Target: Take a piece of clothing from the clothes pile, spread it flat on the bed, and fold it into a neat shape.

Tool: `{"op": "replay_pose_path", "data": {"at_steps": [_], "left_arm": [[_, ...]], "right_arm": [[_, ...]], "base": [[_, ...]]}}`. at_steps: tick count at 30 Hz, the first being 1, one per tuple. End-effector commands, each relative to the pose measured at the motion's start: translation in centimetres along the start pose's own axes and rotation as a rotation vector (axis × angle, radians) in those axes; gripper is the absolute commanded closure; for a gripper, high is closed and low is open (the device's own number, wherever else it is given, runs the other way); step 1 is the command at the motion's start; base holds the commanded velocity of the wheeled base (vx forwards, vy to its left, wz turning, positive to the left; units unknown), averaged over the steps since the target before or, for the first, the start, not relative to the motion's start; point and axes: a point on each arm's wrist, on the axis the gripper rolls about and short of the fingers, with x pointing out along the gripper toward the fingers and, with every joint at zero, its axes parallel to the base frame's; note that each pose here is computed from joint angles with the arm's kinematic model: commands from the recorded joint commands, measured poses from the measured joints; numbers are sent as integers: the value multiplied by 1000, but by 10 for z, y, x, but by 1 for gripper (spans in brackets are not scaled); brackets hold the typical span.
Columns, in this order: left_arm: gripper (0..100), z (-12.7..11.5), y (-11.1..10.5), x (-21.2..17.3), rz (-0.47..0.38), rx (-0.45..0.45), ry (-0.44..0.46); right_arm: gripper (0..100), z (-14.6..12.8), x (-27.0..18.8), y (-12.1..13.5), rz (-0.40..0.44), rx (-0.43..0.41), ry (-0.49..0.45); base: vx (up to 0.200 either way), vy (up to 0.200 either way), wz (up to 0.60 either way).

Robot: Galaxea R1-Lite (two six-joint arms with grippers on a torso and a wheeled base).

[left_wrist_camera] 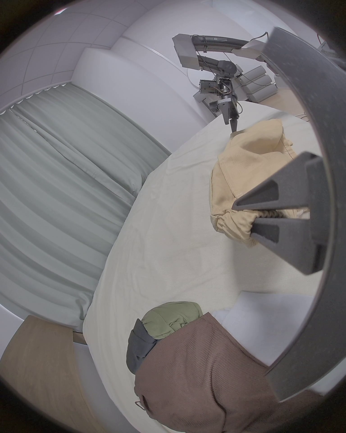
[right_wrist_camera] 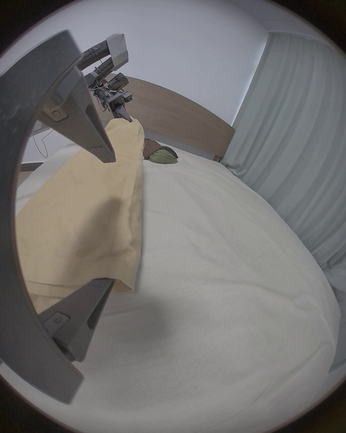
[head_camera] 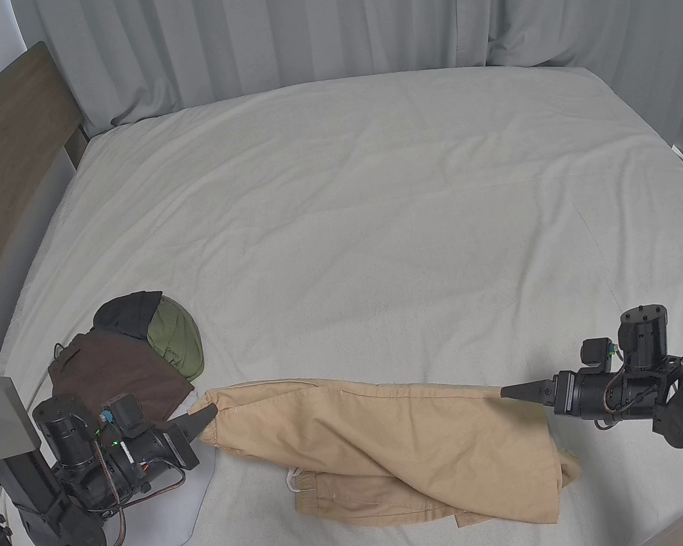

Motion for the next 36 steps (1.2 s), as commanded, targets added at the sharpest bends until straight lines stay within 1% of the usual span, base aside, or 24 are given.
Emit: {"op": "replay_pose_path", "data": {"at_steps": [1, 3, 4, 11, 12, 18, 22, 24, 29, 33, 36], "left_arm": [[100, 0, 0, 0, 0, 0, -1], [100, 0, 0, 0, 0, 0, -1], [100, 0, 0, 0, 0, -1, -1], [100, 0, 0, 0, -2, 1, 0], [100, 0, 0, 0, -2, 1, 0], [100, 0, 0, 0, -2, 1, 0], [100, 0, 1, 1, 1, 1, -3], [100, 0, 1, 1, 2, 0, -3], [100, 0, 1, 1, 2, 0, -3], [100, 0, 1, 1, 2, -1, -3], [100, 0, 1, 1, 2, -1, -3]], "right_arm": [[0, -6, -2, 0, 10, -3, 12], [0, -6, -3, 1, 23, -7, 11], [0, -7, -7, 1, 55, -15, 10], [0, -13, 1, -9, 67, -25, -4], [100, -15, 3, -12, 61, -23, 1], [100, -18, 5, -18, 48, -10, 12], [100, -12, -1, -22, 47, -4, -7], [100, -8, -7, -20, 63, -9, -20], [100, -3, -21, -16, 124, -12, -8], [100, -3, -24, -14, 151, -16, 1], [100, -2, -24, -14, 155, -15, -1]], "base": [[0, 0, 0], [0, 0, 0], [0, 0, 0], [0, 0, 0], [0, 0, 0], [0, 0, 0], [0, 0, 0], [0, 0, 0], [0, 0, 0], [0, 0, 0], [0, 0, 0]]}}
